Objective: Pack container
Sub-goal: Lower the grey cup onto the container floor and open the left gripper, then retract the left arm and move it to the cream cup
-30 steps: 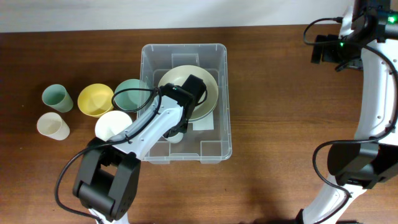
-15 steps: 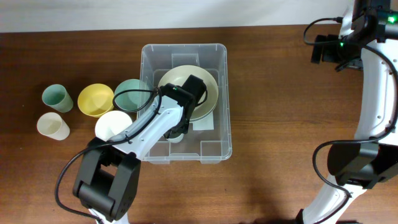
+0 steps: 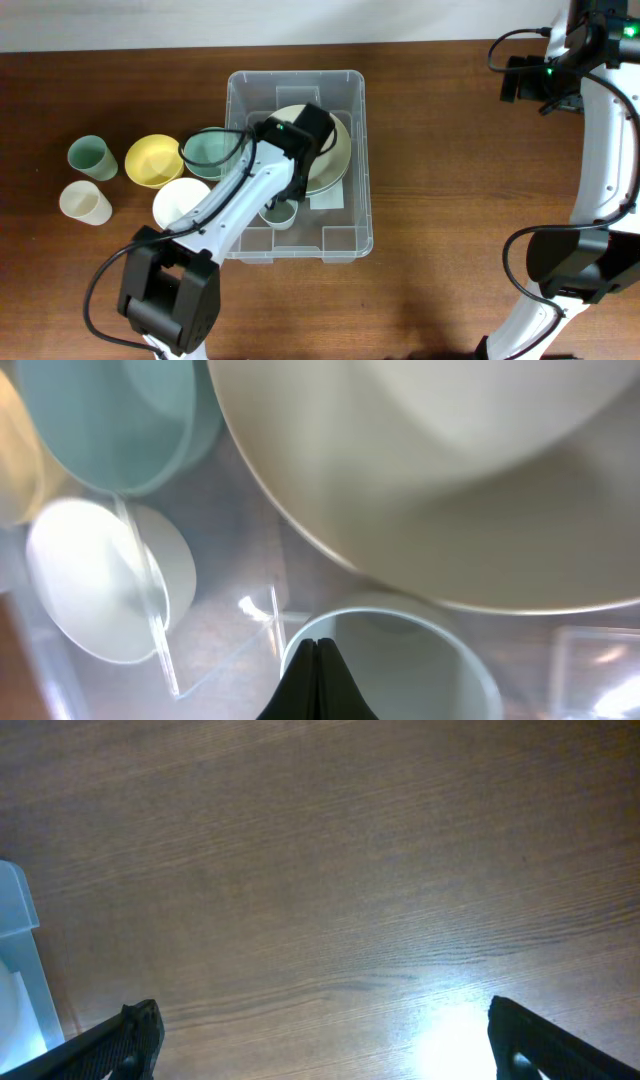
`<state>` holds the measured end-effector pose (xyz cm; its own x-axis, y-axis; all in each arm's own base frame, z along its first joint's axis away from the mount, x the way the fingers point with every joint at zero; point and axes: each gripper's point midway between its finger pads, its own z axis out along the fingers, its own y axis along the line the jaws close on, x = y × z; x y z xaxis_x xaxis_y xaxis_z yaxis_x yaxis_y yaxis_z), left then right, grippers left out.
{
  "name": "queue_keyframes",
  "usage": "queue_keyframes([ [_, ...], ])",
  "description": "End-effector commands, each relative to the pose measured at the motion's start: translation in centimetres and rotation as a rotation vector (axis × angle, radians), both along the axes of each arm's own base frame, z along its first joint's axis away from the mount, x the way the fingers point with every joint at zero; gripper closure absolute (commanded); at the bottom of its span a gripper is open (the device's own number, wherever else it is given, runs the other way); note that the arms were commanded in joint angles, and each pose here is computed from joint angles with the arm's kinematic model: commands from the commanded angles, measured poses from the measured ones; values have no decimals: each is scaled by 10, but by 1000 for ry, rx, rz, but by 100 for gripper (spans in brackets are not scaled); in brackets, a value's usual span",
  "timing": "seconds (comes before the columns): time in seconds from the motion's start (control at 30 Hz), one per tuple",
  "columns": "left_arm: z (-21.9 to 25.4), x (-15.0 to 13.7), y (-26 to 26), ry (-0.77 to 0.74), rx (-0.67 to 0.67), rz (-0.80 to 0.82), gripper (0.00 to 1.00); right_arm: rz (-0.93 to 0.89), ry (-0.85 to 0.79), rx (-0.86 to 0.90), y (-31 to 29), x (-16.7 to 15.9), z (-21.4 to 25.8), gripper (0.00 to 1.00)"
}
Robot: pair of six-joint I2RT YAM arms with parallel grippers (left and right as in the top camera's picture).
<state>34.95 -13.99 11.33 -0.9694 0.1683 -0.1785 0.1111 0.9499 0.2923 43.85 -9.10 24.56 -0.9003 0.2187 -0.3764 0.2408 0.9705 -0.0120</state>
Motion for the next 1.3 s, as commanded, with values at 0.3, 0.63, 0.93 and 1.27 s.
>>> queue_keyframes([
  [0.3,102,73,92,-262,-182,344,99,-6,2,-4,-2,-1,0,1],
  [0.63,108,52,305,-357,-121,841,99,-6,2,-4,-2,-1,0,1],
  [0.93,89,28,360,-343,-94,979,99,-6,2,-4,-2,-1,0,1],
  [1.27,25,3,350,-182,-80,992,44,-6,2,-4,-2,-1,0,1],
])
